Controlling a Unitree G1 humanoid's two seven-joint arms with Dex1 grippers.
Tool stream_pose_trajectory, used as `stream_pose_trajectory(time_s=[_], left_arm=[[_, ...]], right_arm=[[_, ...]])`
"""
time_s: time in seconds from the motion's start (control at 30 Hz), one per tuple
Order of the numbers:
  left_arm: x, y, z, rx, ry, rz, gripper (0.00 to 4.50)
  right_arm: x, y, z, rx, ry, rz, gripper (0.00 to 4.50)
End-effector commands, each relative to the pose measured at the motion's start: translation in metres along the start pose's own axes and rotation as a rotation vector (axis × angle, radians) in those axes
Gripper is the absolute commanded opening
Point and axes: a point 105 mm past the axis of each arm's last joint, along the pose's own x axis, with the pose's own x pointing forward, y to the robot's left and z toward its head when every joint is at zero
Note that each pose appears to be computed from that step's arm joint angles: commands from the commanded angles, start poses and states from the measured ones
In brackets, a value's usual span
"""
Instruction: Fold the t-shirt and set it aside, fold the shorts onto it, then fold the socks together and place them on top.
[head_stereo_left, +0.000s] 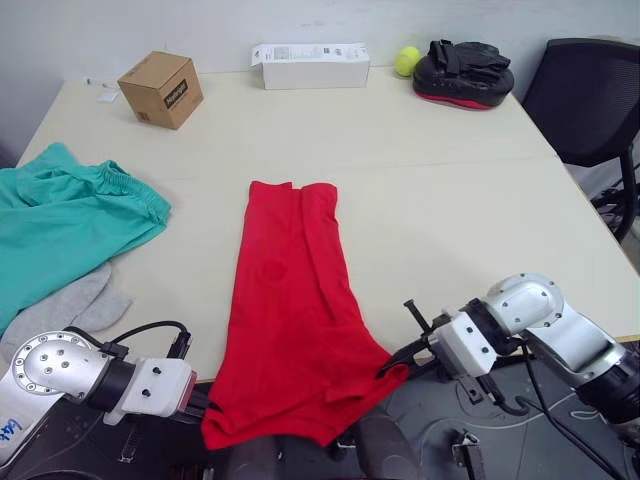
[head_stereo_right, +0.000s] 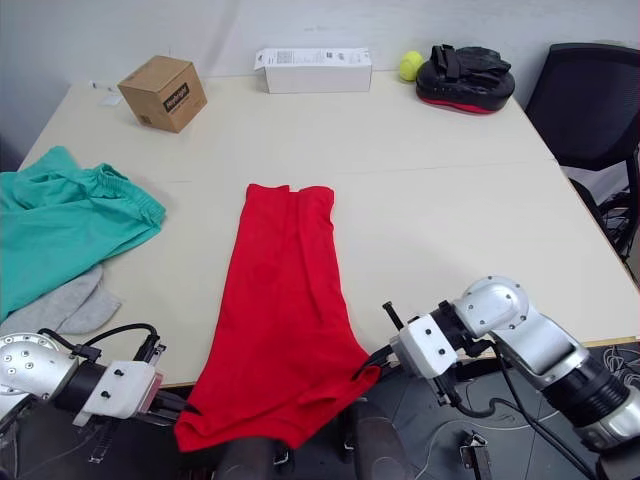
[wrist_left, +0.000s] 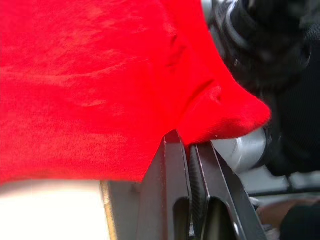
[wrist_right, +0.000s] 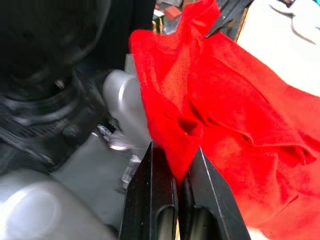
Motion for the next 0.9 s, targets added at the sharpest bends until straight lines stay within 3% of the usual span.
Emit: stream_pose_trajectory(time_s=[0.03, 0.27, 0.53, 0.63, 0.9], left_arm=[[-0.006, 0.0, 0.013, -0.028, -0.034, -0.011, 0.0], [-0.051, 0.097, 0.04, -0.061, -0.183, 0.382, 0.0], [-0.097, 0.176, 0.069, -0.105, -0.35, 0.684, 0.0], [-0.103, 0.206, 0.07, -0.137, -0.385, 0.799, 0.0], [-0.092, 0.26, 0.053, -0.211, -0.381, 0.931, 0.0]], right_arm=[[-0.009, 0.0, 0.016, 0.033, -0.023, 0.01, 0.02], [-0.03, -0.056, 0.014, -0.003, 0.014, -0.196, 0.02], [-0.081, -0.152, 0.005, -0.011, 0.081, -0.591, 0.02], [-0.092, -0.186, -0.006, 0.004, 0.139, -0.756, 0.02], [-0.09, -0.229, -0.033, 0.042, 0.262, -0.941, 0.02]])
